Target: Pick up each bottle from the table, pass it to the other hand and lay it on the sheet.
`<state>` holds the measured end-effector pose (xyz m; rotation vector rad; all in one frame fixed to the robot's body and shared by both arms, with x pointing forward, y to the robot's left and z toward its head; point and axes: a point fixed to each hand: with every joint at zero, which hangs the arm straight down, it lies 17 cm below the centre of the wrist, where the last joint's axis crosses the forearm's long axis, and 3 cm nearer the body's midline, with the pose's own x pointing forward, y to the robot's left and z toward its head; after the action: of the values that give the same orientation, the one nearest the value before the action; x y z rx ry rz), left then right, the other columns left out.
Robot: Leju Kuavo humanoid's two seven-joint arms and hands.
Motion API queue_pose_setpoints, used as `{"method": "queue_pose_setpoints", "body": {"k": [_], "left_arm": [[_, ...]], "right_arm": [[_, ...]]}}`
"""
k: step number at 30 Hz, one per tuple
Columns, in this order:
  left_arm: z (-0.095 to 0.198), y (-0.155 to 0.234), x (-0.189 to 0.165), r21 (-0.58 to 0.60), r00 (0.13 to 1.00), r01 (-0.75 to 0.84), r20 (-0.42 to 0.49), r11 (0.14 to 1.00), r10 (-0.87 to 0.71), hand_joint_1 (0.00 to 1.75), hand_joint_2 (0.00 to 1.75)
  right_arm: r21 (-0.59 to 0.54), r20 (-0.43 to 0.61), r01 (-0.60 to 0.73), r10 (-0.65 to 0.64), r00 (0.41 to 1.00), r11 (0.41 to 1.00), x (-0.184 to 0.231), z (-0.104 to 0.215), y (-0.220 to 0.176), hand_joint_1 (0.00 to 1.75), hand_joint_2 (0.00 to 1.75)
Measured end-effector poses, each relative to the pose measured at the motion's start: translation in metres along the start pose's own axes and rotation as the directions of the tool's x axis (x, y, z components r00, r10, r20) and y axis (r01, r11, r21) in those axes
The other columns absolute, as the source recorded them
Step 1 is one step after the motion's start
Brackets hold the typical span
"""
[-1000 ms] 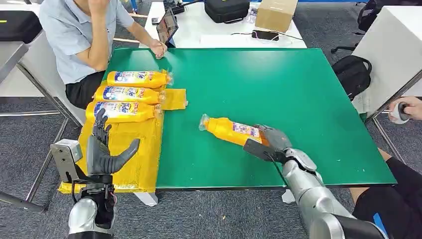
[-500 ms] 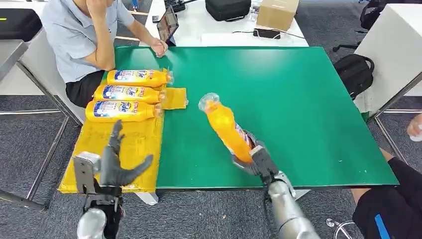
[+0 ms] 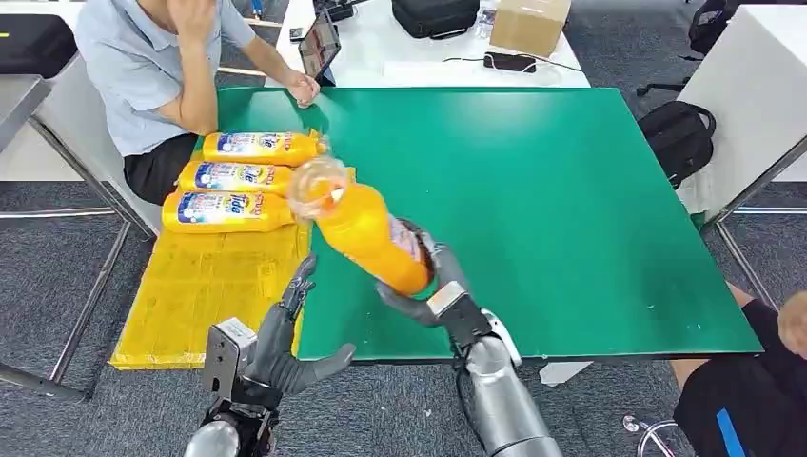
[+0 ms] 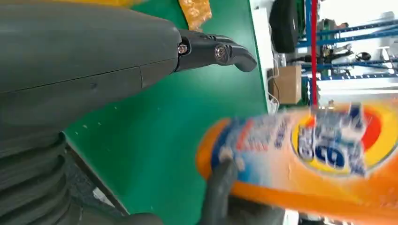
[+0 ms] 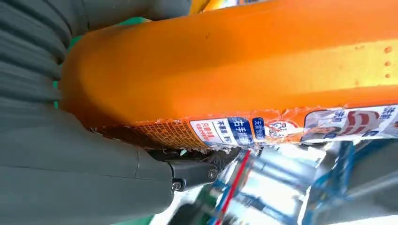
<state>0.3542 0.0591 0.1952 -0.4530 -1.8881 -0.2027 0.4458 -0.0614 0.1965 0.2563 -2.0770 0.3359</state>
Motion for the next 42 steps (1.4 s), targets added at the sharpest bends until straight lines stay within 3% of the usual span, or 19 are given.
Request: {"method": "queue_pose_setpoints", "body": {"k": [11,20,27,28,29,30,38,39,40,41,42], "left_arm": [[-0.018,0.023,0.019,0.122,0.995,-0.089,0.065,0.988,0.082,0.0,1.75],[-0.022,0.026,0.035,0.119,0.964,-0.244,0.14,0.962,0.227,0.0,1.75],[-0.022,0.025,0.038,0.106,0.951,-0.288,0.147,0.952,0.271,0.0,1.75],[-0.022,0.025,0.038,0.105,0.951,-0.288,0.147,0.952,0.271,0.54,1.75],[-0.022,0.024,0.038,0.101,0.95,-0.292,0.146,0.951,0.277,1.54,1.75],[-0.022,0.023,0.038,0.095,0.947,-0.303,0.143,0.948,0.288,1.75,1.75],[-0.018,0.021,0.029,0.058,0.903,-0.424,0.107,0.904,0.417,1.75,1.75],[-0.018,0.021,0.027,0.058,0.899,-0.434,0.101,0.899,0.427,1.75,1.75],[-0.018,0.022,0.025,0.061,0.895,-0.443,0.097,0.894,0.436,1.75,1.75],[-0.017,0.023,0.024,0.065,0.891,-0.451,0.095,0.89,0.445,1.75,1.75],[-0.017,0.024,0.023,0.069,0.887,-0.459,0.094,0.886,0.453,1.75,1.75]], "right_arm": [[0.183,0.023,-0.006,0.001,1.0,0.983,0.01,0.003,0.089,1.75,1.75],[0.253,0.009,-0.028,0.026,1.0,0.967,0.002,0.01,0.121,1.75,1.75],[0.273,-0.015,-0.025,0.03,0.999,0.962,-0.007,0.016,0.129,1.75,1.75],[0.274,-0.017,-0.024,0.03,0.999,0.961,-0.008,0.016,0.129,1.75,1.75],[0.275,-0.02,-0.023,0.03,0.999,0.961,-0.009,0.017,0.129,1.75,1.75],[0.276,-0.022,-0.023,0.03,0.999,0.961,-0.01,0.017,0.13,1.75,1.75],[0.287,-0.032,-0.024,0.034,0.999,0.958,-0.014,0.022,0.133,1.75,1.75],[0.288,-0.034,-0.021,0.032,0.999,0.957,-0.014,0.022,0.133,1.66,1.75],[0.288,-0.035,-0.019,0.03,0.999,0.957,-0.014,0.023,0.134,1.4,1.75],[0.288,-0.035,-0.018,0.029,0.999,0.957,-0.014,0.023,0.135,0.0,1.75],[0.289,-0.036,-0.017,0.028,0.999,0.957,-0.014,0.023,0.135,0.0,1.75]]}}
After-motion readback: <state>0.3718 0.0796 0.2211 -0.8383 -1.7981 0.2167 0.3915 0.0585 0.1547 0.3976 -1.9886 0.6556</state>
